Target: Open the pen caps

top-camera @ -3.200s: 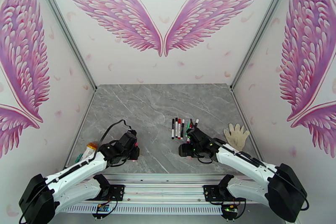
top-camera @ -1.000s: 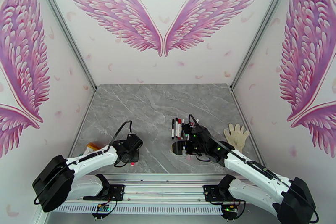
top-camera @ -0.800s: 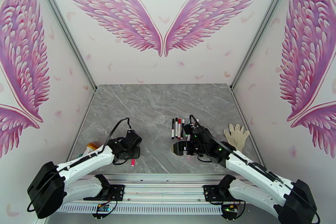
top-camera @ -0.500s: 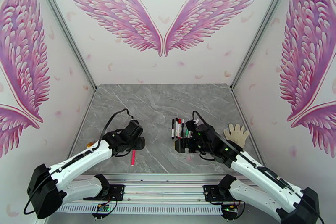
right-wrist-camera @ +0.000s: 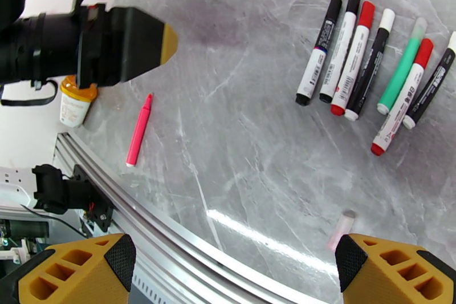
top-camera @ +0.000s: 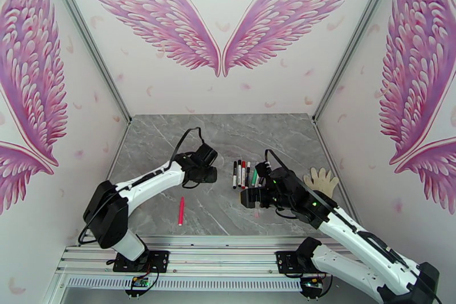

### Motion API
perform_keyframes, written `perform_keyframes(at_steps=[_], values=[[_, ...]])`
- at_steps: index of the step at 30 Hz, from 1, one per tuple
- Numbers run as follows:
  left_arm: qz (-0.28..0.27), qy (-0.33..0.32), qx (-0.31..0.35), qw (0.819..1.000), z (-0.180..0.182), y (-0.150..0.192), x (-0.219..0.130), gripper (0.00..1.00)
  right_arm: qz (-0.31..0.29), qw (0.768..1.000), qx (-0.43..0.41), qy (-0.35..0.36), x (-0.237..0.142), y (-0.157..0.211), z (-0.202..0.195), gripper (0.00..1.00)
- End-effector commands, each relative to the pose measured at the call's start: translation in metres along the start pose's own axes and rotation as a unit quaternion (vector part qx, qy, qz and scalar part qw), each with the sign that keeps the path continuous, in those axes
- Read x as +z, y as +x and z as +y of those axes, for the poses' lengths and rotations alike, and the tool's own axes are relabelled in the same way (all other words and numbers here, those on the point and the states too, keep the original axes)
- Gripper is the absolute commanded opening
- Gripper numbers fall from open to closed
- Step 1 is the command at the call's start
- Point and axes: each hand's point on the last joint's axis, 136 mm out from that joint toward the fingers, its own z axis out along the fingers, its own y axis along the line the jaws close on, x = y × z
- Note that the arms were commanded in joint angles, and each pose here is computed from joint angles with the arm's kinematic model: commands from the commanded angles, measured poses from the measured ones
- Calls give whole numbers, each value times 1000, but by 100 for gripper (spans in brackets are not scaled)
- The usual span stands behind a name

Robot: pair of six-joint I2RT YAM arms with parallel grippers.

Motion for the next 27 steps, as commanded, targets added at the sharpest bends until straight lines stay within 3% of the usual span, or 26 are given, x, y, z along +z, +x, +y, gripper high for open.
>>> perform_keyframes(at_steps=[1, 13, 27], values=[[-2, 25, 8, 1000, -26, -16, 12, 48, -11, 1000, -12, 9, -9, -5, 1, 99], [36, 83, 17, 996, -79, -17, 59, 44, -9, 1000, -4, 12, -5, 3, -6, 99], [65, 64, 17, 996, -93, -9, 99, 38, -9, 1000, 0, 7, -4, 6, -6, 99]])
